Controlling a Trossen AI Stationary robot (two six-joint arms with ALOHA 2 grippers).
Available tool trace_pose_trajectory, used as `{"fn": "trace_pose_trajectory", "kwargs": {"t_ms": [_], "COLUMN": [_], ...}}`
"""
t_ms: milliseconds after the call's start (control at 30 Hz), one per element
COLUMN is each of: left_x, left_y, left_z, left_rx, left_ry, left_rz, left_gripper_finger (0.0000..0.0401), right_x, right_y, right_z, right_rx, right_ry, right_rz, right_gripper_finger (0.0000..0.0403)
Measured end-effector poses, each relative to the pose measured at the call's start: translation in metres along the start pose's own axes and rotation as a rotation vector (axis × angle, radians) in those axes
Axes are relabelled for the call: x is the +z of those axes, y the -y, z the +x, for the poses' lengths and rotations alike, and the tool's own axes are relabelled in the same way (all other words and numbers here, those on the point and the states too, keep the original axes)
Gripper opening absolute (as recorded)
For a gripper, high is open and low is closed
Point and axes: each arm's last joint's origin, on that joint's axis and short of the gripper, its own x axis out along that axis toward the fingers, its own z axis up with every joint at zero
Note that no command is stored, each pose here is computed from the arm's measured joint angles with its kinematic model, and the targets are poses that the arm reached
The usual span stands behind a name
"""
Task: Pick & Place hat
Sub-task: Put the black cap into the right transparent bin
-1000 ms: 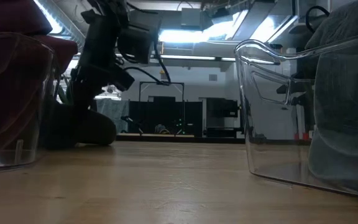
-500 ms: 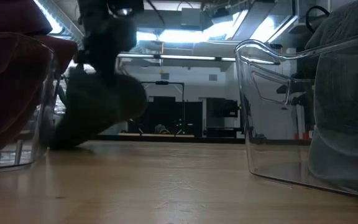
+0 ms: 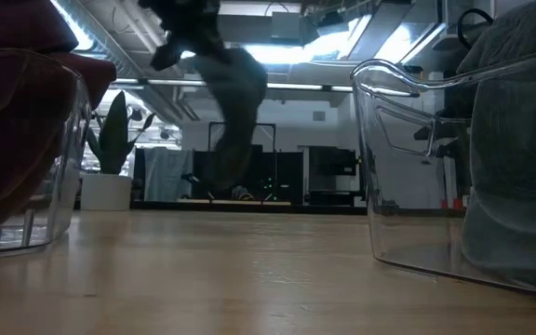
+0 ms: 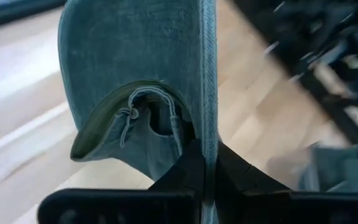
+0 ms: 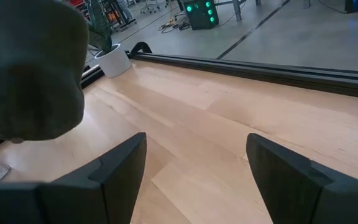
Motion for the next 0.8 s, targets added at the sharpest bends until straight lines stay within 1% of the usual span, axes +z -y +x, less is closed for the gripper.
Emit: {"fn": "trace_pose_trajectory", "kwargs": {"t_ms": [333,400,467,633,800], "left_x": [0.024,0.028,0.031,0.038,0.046], "left_y": [0.021,0.025,0.028,0.033,0.038], "left_z": [-0.006,-0.008,-0.01,-0.014,-0.02], "left_rx": [-0.226,-0.263,-0.296,-0.349,-0.4], "left_ry": [0.246,0.292,0.33,0.41,0.518], "left_rz": [-0.021,-0.021,-0.027,-0.028,-0.003], "left_gripper_finger": [0.0008,0.0008,0.0008,0.0008,0.0008], "right_x": [0.0,0.0,0.0,0.0,0.0], "right_y": [0.0,0.0,0.0,-0.001,-0.001], "right_z": [0.0,0.0,0.0,0.0,0.0], "right_rx": [0.0,0.002,0.009,0.03,0.027], "right_ry": [0.0,0.0,-0.004,-0.023,-0.027], "right_rz": [0.0,0.042,0.137,0.568,0.838], "right_gripper_finger": [0.0275,0.0275,0.0275,0.0275,0.0275]}}
